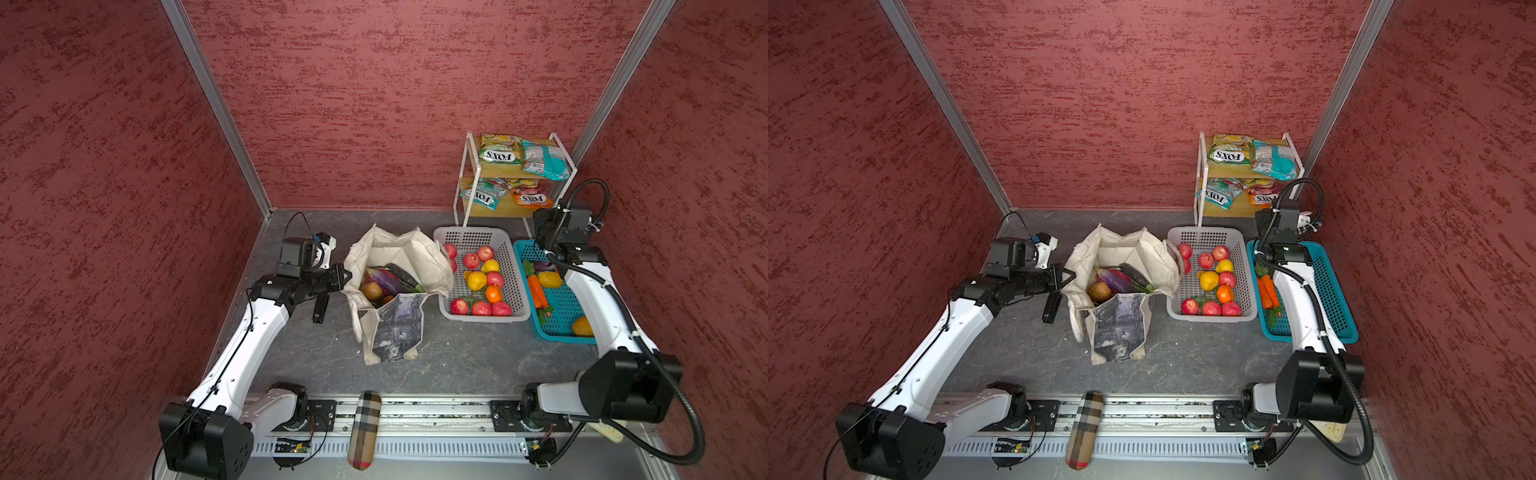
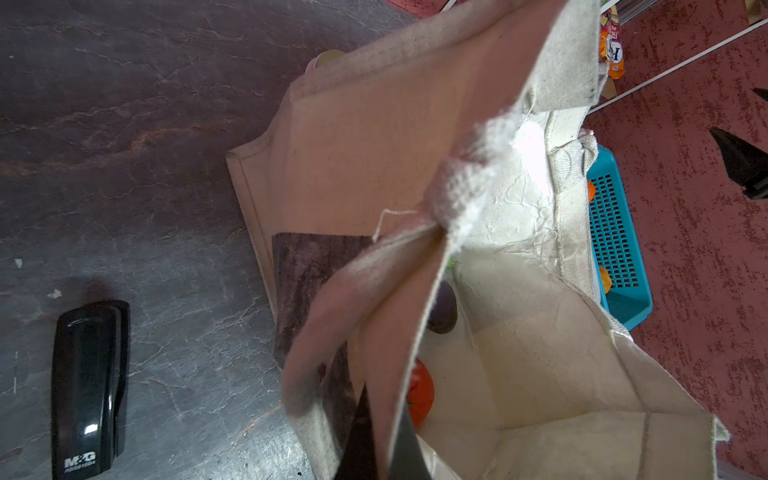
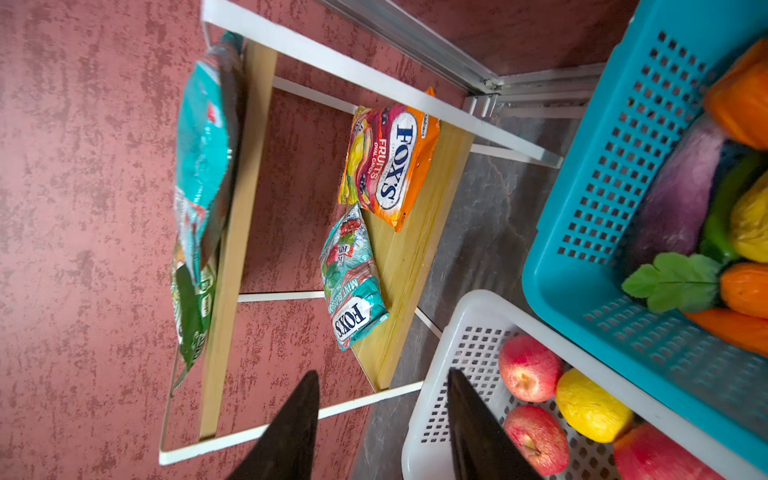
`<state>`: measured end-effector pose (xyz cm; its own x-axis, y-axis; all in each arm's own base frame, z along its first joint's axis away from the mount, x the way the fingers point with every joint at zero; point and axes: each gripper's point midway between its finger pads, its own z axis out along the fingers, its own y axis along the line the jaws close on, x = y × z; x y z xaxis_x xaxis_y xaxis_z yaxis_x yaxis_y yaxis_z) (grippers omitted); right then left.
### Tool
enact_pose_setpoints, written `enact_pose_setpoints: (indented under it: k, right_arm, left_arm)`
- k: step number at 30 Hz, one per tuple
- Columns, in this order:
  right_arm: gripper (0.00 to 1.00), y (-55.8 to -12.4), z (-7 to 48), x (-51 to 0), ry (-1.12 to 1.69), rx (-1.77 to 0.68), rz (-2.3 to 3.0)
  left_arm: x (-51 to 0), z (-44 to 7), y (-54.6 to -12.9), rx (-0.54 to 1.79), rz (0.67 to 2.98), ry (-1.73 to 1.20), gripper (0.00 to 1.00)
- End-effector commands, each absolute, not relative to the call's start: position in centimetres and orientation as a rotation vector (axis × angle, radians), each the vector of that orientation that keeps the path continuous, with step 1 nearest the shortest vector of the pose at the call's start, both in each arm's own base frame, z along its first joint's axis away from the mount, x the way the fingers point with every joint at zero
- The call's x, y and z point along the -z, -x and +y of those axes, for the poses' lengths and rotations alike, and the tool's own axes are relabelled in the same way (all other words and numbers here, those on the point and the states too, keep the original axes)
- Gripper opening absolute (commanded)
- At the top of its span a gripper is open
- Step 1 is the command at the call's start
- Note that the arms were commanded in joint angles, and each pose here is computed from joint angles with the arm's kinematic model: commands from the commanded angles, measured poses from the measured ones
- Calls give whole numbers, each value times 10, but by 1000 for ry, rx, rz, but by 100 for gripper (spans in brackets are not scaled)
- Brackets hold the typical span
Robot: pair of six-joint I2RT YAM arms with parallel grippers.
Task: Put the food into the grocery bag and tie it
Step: 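Move the right gripper back past the teal basket toward the shelf, then reach the right gripper under the shelf toward the orange FOX'S candy bag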
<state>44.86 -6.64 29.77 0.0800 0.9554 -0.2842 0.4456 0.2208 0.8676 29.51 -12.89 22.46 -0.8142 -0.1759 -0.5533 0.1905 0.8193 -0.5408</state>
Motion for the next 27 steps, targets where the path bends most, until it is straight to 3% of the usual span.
enact_pose_setpoints:
  k: [1,18,27]
  right_arm:
    - [48,-473,-66,-293,-1399,-791,1457]
    - [45,-558,-89,-259,-1461,-928,1239]
    - [38,-588,-101,-253,-1435,-944,1145]
  left_arm:
    - [-232,-128,-296,795,2373,-32,0]
    - [-226,-122,-299,769,2393,-6,0]
    - [-224,-120,-300,756,2398,-1,0]
